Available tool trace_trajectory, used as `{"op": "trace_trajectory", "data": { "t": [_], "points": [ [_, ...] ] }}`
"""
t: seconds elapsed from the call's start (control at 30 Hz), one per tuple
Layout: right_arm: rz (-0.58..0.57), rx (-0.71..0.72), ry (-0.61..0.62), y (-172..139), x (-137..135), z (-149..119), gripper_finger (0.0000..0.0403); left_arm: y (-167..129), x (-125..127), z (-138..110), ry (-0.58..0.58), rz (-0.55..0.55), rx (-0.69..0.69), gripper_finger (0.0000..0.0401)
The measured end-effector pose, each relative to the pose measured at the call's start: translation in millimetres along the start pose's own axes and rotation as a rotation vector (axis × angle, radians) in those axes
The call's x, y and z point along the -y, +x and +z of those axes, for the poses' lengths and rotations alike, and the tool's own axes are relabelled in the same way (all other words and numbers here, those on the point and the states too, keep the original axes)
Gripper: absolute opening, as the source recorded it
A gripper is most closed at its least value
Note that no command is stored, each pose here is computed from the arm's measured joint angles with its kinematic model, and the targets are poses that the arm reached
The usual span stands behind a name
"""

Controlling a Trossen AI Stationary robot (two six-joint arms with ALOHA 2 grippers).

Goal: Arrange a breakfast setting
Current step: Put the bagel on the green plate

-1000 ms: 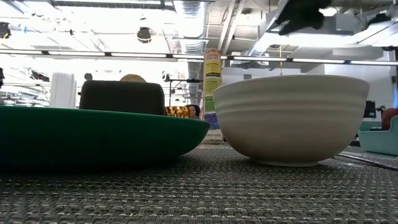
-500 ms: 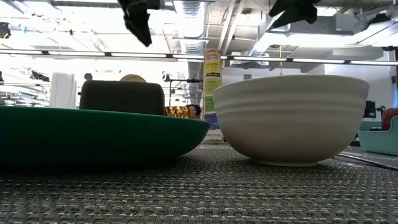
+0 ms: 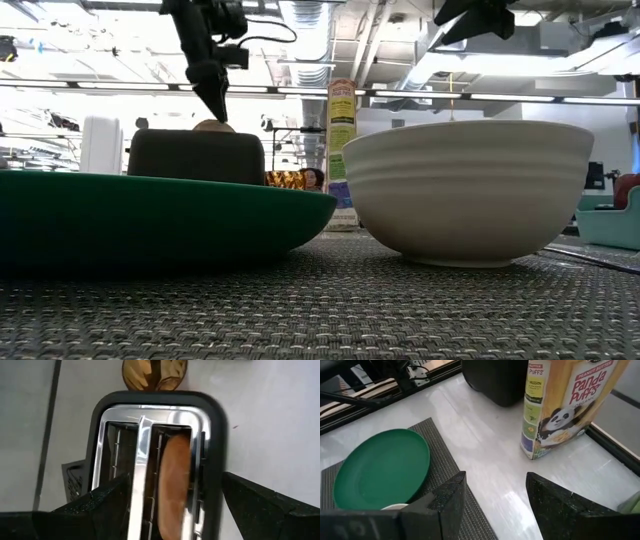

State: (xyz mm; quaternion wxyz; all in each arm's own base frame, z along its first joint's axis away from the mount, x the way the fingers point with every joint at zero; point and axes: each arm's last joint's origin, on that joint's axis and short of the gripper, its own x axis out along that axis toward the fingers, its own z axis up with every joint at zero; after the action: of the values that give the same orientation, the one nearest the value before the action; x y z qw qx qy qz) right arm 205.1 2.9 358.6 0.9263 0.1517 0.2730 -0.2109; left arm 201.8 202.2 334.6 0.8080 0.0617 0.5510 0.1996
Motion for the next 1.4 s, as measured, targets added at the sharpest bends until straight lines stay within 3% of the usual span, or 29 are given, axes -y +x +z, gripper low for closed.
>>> {"op": "trace_trajectory", "data": {
  "t": [0.27, 1.1, 1.4],
  "points": [
    [0.000, 0.000, 0.024, 0.0, 0.0, 0.0, 0.0232, 13.4, -6.5, -14.5, 0.022, -0.004, -0.035, 0.0277],
    [-0.005, -0.006, 0.023, 2.1, -0.7, -0.4, 0.0232, 1.6, -11.5, -16.8, -0.009, 0.097, -0.074, 0.0012],
    [-0.022, -0.001, 0.034, 3.3, 2.6, 1.2, 0.0232, -37.8, -8.2, -25.5, -0.079, 0.211, 0.008, 0.0010]
  ]
}}
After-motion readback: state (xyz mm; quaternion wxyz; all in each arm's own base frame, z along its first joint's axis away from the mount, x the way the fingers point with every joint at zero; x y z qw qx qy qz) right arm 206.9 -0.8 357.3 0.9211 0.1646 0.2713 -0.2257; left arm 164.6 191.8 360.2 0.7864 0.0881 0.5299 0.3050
